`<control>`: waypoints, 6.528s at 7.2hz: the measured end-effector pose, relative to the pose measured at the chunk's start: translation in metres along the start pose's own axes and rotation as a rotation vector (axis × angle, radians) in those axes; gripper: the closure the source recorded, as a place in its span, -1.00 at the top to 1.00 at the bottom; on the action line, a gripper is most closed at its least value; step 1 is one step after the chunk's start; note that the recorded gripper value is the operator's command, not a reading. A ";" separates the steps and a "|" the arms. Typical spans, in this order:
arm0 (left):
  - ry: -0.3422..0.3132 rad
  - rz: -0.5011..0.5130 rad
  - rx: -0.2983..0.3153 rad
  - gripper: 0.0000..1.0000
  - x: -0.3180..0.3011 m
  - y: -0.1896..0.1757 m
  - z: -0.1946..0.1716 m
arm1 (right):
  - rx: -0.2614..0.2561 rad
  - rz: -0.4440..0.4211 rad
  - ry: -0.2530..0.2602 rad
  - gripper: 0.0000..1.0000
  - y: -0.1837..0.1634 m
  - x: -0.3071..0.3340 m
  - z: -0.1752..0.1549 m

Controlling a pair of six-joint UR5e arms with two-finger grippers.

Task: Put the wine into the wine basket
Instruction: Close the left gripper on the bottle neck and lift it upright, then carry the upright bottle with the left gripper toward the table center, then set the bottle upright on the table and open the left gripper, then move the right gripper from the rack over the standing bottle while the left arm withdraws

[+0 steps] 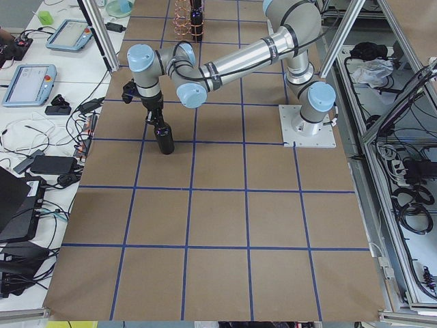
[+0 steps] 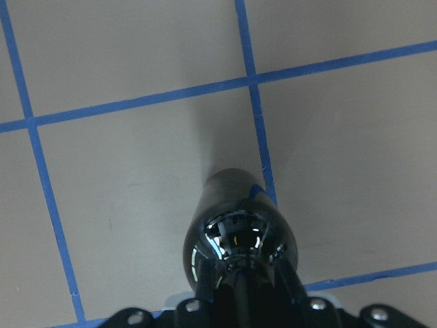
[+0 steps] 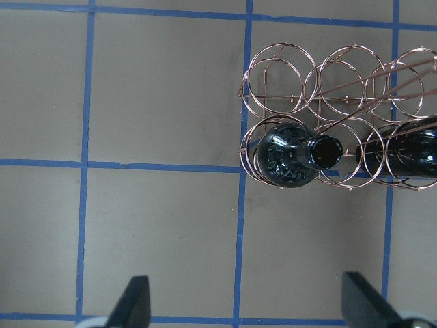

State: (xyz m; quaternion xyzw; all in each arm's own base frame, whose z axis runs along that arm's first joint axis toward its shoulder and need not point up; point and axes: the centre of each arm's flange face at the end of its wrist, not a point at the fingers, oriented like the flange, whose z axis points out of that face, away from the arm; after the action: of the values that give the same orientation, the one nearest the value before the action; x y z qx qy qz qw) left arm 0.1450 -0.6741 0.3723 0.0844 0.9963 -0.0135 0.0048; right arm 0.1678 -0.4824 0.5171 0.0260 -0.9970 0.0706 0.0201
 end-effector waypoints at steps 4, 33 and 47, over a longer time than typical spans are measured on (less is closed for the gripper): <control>0.004 -0.008 0.033 -1.00 0.016 0.002 -0.023 | -0.002 0.000 0.000 1.00 0.000 0.000 0.001; 0.052 0.171 -0.055 1.00 0.499 0.128 -0.008 | -0.007 -0.002 0.001 1.00 0.001 0.000 0.003; 0.051 -0.259 0.068 1.00 0.245 0.104 -0.159 | -0.022 0.190 -0.041 1.00 0.006 -0.138 -0.001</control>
State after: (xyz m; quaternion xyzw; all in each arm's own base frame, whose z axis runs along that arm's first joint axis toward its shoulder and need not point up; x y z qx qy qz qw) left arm -0.0798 -0.5262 0.5260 -0.0443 0.9977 -0.0457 -0.0254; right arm 0.3052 -0.4694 0.5108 -0.0676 -0.9958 0.0608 -0.0069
